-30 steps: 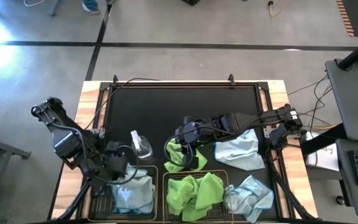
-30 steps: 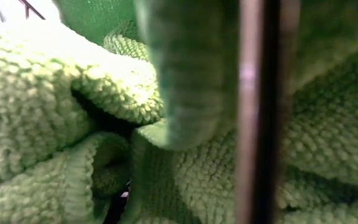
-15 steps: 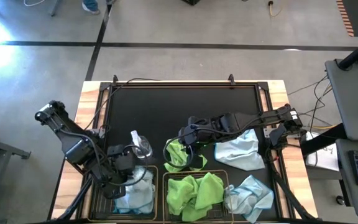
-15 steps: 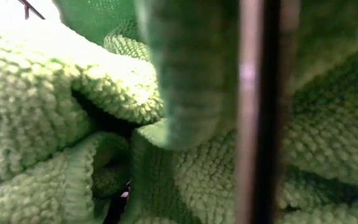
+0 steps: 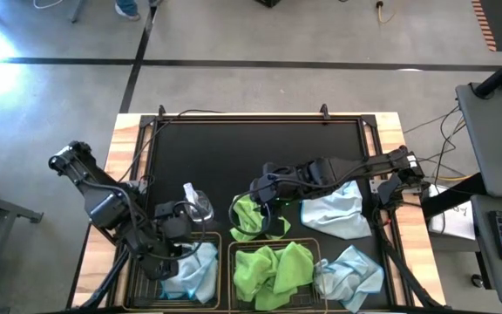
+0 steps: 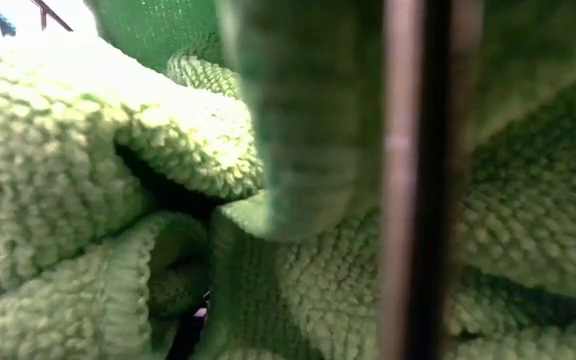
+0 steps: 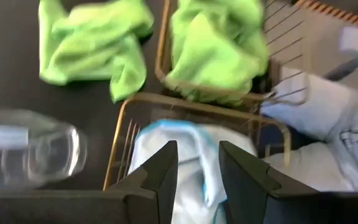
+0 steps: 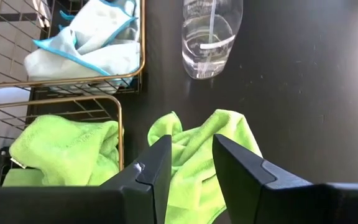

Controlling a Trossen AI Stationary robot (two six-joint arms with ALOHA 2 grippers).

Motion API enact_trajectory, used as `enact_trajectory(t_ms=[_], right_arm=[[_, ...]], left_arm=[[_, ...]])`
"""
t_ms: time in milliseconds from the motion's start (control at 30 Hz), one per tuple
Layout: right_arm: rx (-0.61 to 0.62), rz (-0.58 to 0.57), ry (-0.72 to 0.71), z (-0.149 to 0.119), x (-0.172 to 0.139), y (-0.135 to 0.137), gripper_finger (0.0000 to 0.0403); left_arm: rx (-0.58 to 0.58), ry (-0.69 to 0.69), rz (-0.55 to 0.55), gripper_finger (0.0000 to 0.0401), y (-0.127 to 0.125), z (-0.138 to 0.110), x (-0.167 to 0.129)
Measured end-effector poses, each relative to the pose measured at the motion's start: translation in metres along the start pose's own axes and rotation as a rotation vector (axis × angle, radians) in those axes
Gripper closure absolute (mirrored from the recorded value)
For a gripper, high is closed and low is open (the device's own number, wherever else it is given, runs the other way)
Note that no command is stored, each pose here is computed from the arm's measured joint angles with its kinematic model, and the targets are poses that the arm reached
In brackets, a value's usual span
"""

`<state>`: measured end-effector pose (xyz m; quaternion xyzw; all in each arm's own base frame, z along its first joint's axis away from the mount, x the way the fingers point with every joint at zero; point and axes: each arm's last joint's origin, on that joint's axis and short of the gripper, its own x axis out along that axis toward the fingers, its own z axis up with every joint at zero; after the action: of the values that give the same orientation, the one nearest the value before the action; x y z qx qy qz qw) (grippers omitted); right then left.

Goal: Sort microfiber towel by color & place in baskets
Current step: Put the green microfiber cloth into the right wire basket

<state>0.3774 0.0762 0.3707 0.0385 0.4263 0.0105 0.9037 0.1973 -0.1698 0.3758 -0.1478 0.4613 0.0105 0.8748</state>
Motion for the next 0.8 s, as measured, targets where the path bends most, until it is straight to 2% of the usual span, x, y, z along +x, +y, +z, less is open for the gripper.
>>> enact_trajectory(t_ms=[267,400,533,700,800], right_arm=[[-0.011,0.009,-0.022,0.004,-0.006,0.002,0.0305],[0.005,0.011,-0.006,0.000,-0.004,0.006,0.0311],[0.039,-0.002,0.039,-0.006,0.000,0.006,0.0319],[0.072,-0.169,0.063,-0.013,0.003,0.000,0.0329],[0.075,-0.224,0.067,-0.015,0.005,-0.002,0.0334]], left_arm=[[0.216,-0.179,0.006,0.0298,-0.012,0.025,-0.028],[0.230,-0.242,0.096,0.0298,-0.012,0.030,-0.032],[0.251,-0.209,0.195,0.0298,-0.005,0.026,-0.029],[0.283,-0.192,0.251,0.0298,-0.003,0.024,-0.026],[0.322,-0.211,0.275,0.0298,-0.001,0.024,-0.027]])
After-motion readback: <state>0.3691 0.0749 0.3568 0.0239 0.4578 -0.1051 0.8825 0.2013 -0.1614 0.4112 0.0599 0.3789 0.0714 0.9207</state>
